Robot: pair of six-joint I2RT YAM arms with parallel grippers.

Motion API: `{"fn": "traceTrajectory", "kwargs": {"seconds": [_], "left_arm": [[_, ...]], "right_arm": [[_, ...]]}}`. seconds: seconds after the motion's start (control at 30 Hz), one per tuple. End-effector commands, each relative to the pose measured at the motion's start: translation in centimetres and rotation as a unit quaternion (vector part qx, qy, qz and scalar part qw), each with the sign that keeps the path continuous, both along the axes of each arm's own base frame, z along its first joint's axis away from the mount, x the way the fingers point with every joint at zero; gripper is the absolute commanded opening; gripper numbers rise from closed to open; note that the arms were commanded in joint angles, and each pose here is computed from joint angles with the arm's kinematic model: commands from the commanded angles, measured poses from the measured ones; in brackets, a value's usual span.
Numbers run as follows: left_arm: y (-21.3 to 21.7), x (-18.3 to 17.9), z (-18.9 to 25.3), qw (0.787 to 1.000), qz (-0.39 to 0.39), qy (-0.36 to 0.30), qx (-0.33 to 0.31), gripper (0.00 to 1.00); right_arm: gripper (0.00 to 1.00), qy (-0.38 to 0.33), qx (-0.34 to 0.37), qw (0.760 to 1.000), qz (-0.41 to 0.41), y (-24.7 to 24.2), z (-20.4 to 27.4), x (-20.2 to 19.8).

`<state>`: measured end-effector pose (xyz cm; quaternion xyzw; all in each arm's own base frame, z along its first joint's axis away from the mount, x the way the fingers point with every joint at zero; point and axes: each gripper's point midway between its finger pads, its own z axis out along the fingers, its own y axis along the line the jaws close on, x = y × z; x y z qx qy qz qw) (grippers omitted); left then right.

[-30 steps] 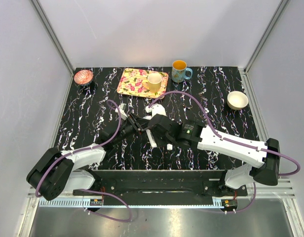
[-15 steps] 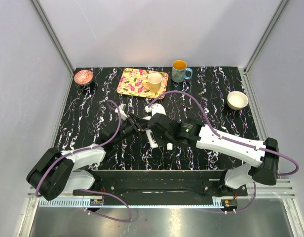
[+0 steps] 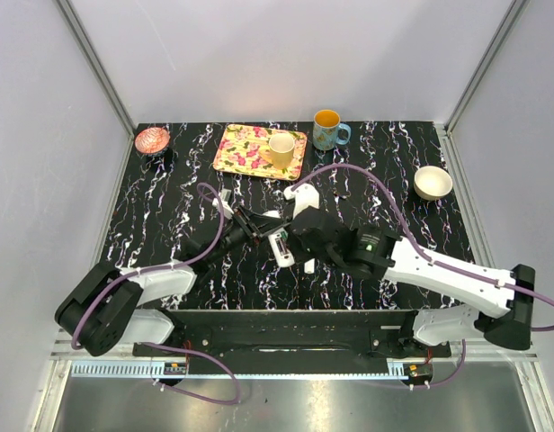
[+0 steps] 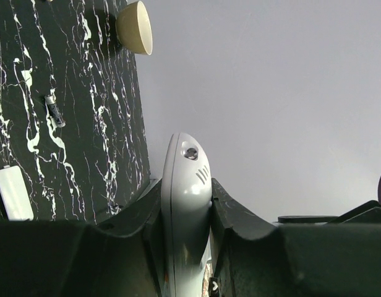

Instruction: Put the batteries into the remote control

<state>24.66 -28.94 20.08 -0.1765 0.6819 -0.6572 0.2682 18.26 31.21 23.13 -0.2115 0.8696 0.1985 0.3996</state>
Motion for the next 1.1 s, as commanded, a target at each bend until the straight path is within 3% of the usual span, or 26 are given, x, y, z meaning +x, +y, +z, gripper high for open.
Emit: {"fn": "traceTrajectory", "kwargs": {"seconds": [0.0,0.63,1.07], "left_arm": [[-0.3,0.4,3.7,0.998,0.002,-0.031,-0.057,0.00],[-0.2,1.1,5.5,0.997,0.018,-0.042,-0.064,0.00],[-0.4,1.4,7.0,0.996,0.015,-0.054,-0.071,0.00]], "right_arm": [[0.00,-0.057,0.072,0.995,-0.047,-0.1,3.3,1.9],[0.00,-0.071,0.082,0.991,-0.075,0.6,1.5,3.2],[0.00,-0.054,0.039,0.996,-0.057,0.1,-0.3,2.5]]}}
